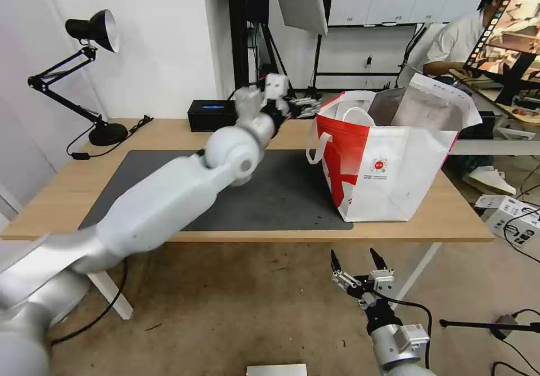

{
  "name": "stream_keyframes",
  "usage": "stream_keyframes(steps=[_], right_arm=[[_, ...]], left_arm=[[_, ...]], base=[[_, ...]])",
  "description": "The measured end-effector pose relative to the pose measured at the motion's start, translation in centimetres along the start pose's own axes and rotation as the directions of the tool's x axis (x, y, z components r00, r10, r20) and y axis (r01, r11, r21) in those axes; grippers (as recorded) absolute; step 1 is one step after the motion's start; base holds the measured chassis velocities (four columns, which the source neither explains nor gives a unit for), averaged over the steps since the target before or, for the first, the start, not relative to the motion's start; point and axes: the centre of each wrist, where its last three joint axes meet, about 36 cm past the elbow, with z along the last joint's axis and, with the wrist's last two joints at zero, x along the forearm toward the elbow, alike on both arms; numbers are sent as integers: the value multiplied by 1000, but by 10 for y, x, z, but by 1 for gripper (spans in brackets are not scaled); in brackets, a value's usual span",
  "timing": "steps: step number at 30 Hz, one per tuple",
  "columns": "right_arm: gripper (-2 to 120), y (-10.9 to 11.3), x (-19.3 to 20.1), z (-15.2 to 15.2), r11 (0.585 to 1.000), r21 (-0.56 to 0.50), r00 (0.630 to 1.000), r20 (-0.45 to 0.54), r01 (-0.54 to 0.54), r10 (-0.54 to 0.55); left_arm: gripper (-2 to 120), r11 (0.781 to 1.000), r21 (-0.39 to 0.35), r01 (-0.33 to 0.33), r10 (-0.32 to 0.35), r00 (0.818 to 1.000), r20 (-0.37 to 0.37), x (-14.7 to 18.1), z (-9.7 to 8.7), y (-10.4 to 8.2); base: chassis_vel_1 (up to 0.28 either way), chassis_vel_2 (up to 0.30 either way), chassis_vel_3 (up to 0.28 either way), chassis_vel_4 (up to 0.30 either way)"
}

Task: Pick up the trash from the table and place it into the takeout bag.

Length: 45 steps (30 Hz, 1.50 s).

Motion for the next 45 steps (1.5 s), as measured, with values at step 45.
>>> stream_keyframes(steps=[45], right_arm=[[100,0,0,0,1000,0,1000,0,0,0]], left_arm=[[100,975,-76,211,-181,940,291,249,155,93]], base=[[0,0,0,0]])
